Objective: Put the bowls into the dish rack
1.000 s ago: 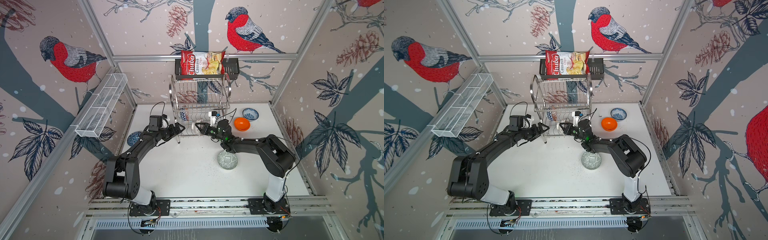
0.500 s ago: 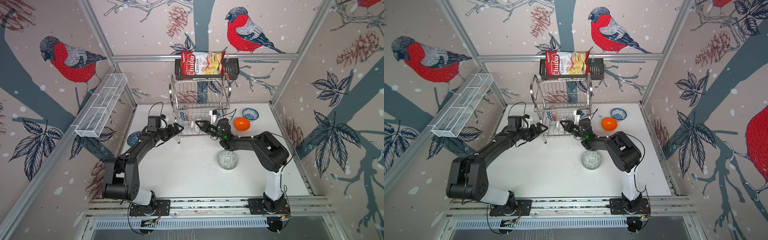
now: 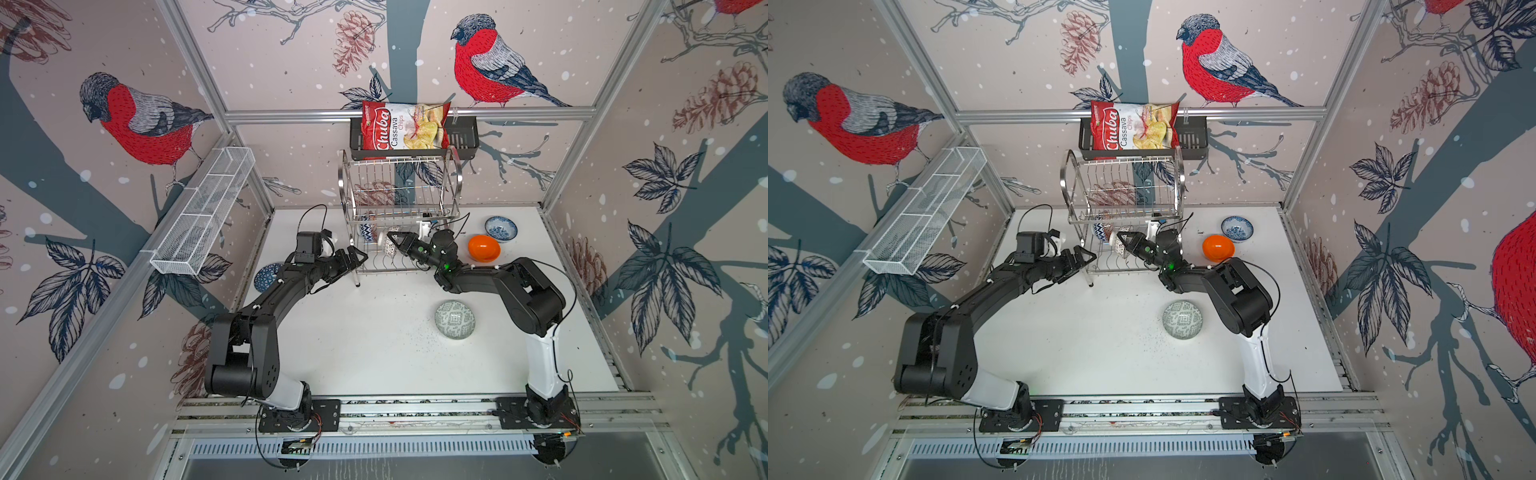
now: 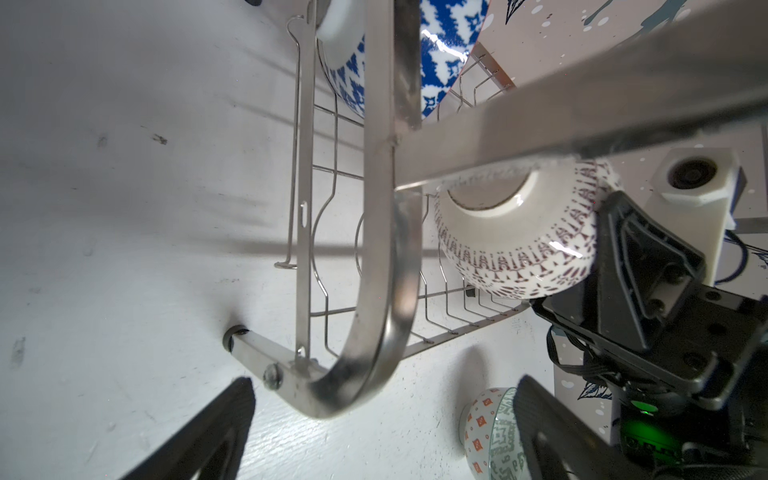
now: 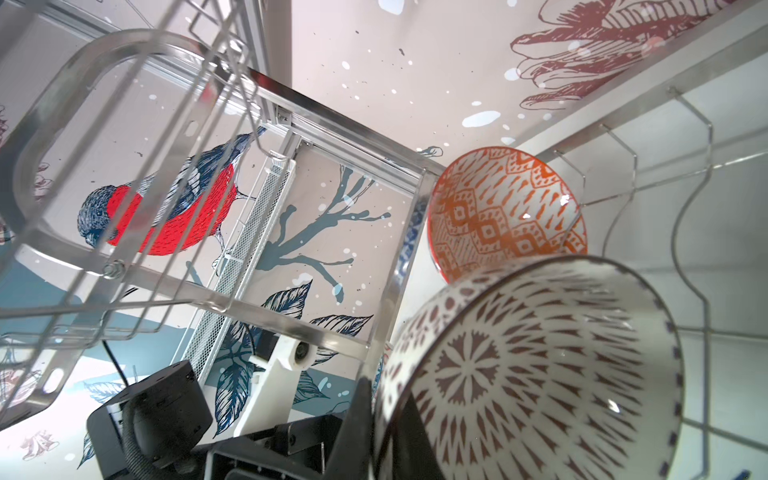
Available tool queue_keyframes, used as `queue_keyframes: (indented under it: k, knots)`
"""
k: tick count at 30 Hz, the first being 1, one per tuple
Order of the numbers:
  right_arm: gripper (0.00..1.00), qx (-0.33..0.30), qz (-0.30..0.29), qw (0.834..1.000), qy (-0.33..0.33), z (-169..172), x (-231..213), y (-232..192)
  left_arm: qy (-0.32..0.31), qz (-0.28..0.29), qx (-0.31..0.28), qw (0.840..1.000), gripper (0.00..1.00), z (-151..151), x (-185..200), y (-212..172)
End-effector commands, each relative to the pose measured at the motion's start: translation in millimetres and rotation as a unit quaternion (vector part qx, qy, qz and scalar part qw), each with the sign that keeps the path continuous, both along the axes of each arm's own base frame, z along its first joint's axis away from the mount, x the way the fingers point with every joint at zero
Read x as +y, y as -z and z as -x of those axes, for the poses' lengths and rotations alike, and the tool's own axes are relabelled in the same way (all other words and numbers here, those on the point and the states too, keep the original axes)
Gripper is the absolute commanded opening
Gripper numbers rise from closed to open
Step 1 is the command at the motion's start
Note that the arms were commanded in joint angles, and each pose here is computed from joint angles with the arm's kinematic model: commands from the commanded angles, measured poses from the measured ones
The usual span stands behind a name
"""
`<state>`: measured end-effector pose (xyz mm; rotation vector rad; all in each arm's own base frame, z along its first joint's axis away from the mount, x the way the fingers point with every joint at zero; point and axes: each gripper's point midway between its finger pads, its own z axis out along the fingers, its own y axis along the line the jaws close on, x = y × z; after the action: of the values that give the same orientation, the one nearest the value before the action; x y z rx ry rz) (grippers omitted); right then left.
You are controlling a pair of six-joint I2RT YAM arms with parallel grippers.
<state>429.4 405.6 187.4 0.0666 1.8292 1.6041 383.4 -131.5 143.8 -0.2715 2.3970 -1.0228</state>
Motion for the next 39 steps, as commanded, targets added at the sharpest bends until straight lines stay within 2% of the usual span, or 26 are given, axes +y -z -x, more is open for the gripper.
queue_keyframes:
  k: [1,22,39]
  knots:
    - [0.0,-0.035,-0.042,0.998,-0.003,-4,1,-26,0.007,-0.003,-0.001,1.0,0.97,0,0,-1]
    - [0.0,-0.042,-0.105,0.994,0.009,-39,0,-27,0.007,-0.015,0.011,1.0,0.97,-1,3,7]
    - [0.0,-0.037,-0.122,0.992,0.012,-60,4,-22,0.01,-0.014,0.017,1.0,0.97,0,2,11]
